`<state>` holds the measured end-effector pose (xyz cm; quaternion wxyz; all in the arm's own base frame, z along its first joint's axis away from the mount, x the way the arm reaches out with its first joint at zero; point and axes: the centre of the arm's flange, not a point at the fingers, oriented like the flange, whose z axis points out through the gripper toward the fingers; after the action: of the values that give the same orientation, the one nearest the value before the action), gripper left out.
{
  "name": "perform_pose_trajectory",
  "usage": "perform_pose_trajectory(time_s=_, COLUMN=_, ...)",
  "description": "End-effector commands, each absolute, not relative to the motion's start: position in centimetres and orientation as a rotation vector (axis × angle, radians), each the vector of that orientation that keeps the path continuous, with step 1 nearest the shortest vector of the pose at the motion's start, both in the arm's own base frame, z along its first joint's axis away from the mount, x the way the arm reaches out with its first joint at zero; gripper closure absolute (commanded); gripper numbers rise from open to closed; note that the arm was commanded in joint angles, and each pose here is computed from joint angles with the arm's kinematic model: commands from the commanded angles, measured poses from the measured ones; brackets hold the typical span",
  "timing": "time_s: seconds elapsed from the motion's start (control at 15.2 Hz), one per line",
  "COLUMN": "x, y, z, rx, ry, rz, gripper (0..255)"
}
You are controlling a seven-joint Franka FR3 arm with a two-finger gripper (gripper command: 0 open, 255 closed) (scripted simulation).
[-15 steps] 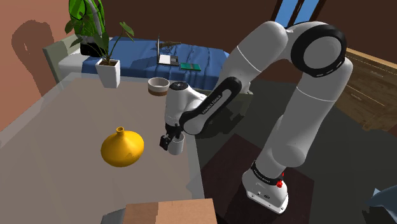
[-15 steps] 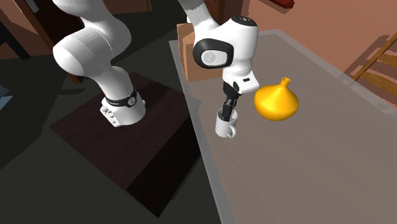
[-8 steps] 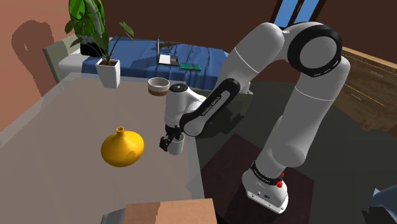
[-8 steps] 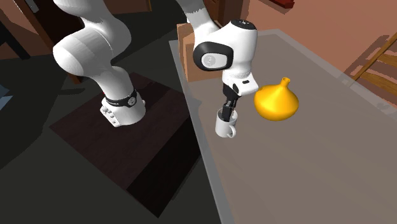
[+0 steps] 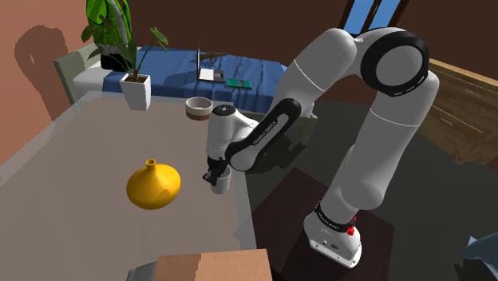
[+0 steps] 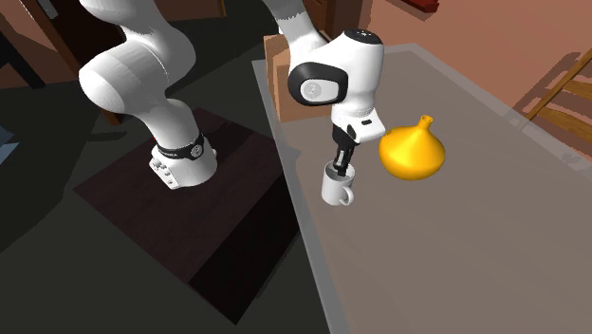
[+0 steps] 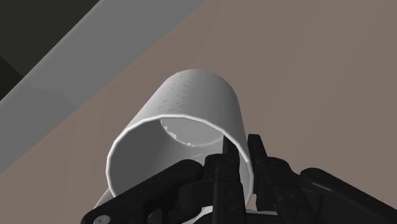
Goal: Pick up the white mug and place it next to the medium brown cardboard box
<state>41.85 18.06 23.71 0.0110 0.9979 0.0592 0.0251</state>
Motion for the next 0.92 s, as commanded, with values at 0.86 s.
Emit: perform_pose_trajectory(time_s=0.86, x=41.9, y=18.1, z=29.5, rx=3.113, ry=0.185, rz=0.078, gripper=255)
